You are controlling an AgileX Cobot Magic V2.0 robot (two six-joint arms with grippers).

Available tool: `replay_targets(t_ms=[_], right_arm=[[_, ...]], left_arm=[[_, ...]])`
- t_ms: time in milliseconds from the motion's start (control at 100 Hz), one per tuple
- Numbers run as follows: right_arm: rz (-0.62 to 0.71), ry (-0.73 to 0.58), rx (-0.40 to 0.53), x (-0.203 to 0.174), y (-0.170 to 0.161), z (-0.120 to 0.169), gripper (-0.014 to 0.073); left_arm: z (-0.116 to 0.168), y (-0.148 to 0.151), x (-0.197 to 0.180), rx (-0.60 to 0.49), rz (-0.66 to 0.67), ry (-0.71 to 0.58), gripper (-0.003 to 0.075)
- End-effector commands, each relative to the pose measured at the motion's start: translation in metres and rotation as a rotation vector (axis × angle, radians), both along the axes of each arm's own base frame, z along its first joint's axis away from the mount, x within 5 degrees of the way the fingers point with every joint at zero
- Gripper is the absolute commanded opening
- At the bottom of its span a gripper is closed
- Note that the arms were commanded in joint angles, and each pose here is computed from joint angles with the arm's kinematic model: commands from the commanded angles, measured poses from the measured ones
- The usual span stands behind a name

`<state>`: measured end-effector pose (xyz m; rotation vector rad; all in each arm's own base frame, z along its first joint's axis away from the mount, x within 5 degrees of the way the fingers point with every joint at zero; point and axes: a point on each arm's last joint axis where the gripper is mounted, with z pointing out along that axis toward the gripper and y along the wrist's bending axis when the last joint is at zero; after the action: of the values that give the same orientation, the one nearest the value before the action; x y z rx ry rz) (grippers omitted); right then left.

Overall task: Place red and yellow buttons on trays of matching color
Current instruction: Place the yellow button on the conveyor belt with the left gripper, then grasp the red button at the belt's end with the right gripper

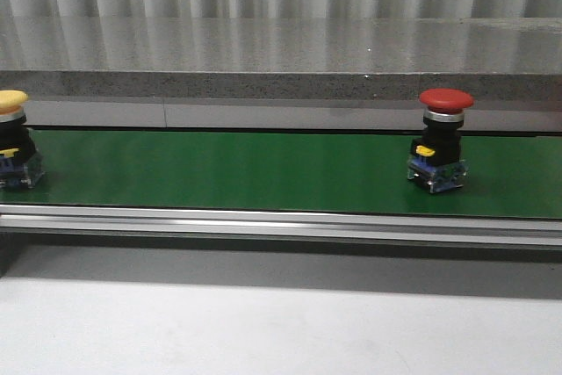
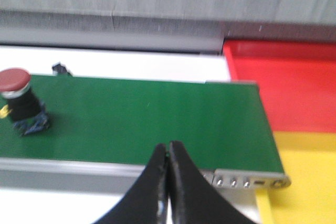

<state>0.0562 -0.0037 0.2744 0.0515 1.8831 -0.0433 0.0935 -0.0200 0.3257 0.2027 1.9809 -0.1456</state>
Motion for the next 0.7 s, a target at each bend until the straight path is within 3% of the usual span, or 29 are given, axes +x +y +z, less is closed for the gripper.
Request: replay_targets(t_ms=[0, 130, 200, 270, 420, 490, 690], right_arm=[[0.034, 0.024, 0.028, 0.01, 0.003, 0.024, -0.0065], [0.099, 0.159, 0.05, 0.033, 0.009, 0.034, -0.0054], [0.129, 0.247, 0.062, 0.047, 0.013, 0.038, 0.0004], [0.154, 0.325, 0.086, 0.063, 0.018, 0.042, 0.0134], [0.178, 0.442, 0.114, 0.099, 0.026, 0.048, 0.0517], [0.178, 0.492, 0.115, 0.115, 0.028, 0.047, 0.0617], [0.18, 0.628, 0.11, 0.156, 0.033, 0.042, 0.0637]], left_arm=[[0.014, 0.0, -0.007, -0.032, -0.01, -0.103, -0.002], [0.018, 0.001, -0.014, -0.038, -0.01, -0.144, -0.002], [0.018, 0.001, -0.014, -0.038, -0.009, -0.146, -0.002], [0.018, 0.001, -0.014, -0.038, -0.009, -0.146, -0.002], [0.018, 0.001, -0.014, -0.038, -0.009, -0.146, -0.002], [0.018, 0.001, -0.014, -0.038, -0.009, -0.146, -0.002], [0.018, 0.001, -0.014, -0.038, -0.009, -0.146, -0.002]])
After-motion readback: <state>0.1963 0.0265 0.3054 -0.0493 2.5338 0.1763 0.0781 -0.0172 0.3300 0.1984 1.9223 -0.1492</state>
